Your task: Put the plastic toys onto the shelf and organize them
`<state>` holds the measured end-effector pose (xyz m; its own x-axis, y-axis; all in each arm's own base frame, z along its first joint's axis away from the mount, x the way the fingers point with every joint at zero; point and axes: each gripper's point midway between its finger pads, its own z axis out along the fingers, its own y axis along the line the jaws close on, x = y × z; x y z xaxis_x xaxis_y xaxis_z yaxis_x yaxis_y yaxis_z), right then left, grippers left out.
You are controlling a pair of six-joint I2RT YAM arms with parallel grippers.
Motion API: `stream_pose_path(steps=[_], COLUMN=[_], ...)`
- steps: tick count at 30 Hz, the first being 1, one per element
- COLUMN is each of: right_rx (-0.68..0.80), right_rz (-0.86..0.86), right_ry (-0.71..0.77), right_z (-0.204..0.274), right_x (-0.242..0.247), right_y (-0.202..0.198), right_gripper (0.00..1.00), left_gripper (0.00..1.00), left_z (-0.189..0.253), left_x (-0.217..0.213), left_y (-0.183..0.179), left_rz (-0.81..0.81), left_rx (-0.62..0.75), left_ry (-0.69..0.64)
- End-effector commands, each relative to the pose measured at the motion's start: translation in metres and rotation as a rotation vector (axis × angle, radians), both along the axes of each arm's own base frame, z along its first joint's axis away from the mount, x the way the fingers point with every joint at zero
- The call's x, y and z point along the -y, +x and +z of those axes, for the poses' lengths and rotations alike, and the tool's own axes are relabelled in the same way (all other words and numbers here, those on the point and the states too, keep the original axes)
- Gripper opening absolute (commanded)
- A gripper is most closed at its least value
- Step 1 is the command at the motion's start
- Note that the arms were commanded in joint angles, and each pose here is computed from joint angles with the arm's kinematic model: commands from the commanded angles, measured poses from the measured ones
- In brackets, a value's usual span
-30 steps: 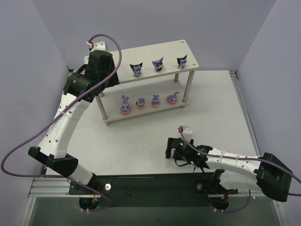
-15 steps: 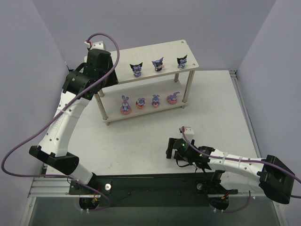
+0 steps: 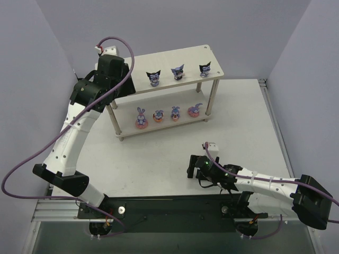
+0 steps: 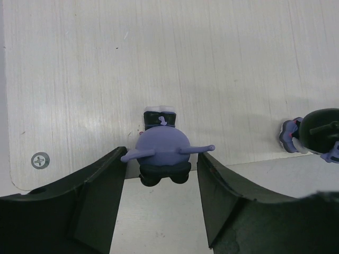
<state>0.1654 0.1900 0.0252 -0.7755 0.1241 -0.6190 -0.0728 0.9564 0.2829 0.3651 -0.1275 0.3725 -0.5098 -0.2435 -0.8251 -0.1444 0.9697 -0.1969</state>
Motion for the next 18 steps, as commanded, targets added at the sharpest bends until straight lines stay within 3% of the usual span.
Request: stream_pose_path(steps=[1, 11, 14, 18], right_rx=[0.012, 0.017, 0.027, 0.051], right_rz=[-0.019, -0.022, -0.02, -0.022], right_ry=[-0.005, -0.001, 0.005, 0.007], right_z=[0.001, 0.004, 0.01, 0.024], right_x=[0.006, 0.007, 0.008, 0.014], right_y=[0.002, 0.002, 0.002, 0.002], right_gripper=[0.76, 0.77, 0.78, 0.79], left_gripper=[0.68, 0.93, 0.96, 0.96], left_z=[0.013, 0.049, 0.071, 0.065], left_x=[-0.002, -0.006, -0.022, -0.049], left_y=[-0.002, -0.027, -0.062, -0.103], left_rz=[-0.01, -0.061, -0.092, -0.07], left_rx=[0.022, 0.106, 0.178, 0.21], left_ry=[-0.01, -0.053, -0.064, -0.055])
